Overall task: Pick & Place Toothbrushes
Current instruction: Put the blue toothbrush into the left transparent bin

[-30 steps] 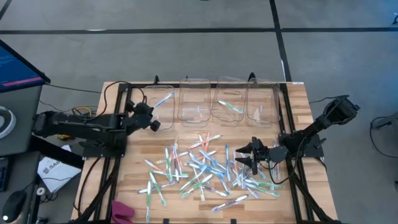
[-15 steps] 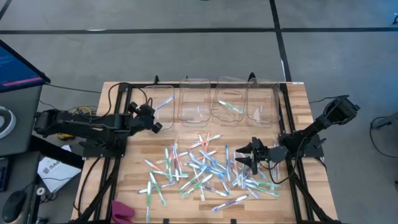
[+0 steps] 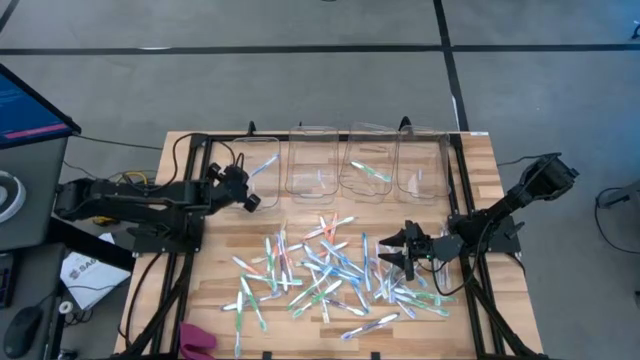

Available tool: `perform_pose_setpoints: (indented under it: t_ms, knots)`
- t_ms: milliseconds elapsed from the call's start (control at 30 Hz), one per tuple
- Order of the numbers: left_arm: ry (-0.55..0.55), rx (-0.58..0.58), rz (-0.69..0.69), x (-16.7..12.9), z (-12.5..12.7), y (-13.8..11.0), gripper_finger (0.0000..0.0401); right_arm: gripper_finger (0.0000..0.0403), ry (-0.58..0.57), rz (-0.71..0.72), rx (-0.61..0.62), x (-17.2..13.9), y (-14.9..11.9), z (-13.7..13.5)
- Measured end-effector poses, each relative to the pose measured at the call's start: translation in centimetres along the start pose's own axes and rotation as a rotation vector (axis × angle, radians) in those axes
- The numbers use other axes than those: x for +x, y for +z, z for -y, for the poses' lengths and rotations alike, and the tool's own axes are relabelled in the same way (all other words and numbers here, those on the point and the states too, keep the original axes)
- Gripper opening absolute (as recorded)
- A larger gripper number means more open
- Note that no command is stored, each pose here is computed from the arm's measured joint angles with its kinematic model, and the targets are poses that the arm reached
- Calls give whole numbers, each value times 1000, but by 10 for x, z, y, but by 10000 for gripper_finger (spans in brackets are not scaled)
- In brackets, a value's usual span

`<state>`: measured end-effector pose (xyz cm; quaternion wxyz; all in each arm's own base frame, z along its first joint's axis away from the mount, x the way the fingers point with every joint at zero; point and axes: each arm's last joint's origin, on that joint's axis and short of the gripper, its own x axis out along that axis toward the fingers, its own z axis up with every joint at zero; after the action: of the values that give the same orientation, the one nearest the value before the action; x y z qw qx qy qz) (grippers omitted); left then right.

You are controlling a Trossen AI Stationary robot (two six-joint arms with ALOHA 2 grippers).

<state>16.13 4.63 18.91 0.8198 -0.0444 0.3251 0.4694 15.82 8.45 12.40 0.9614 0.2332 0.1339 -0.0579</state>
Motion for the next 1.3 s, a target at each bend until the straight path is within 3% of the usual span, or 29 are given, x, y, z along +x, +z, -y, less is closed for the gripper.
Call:
perform_pose_setpoints:
  t_ms: [1300]
  knots:
    - [-55,17,-58,1,0,-3,2,225,0,0,15,0,0,0]
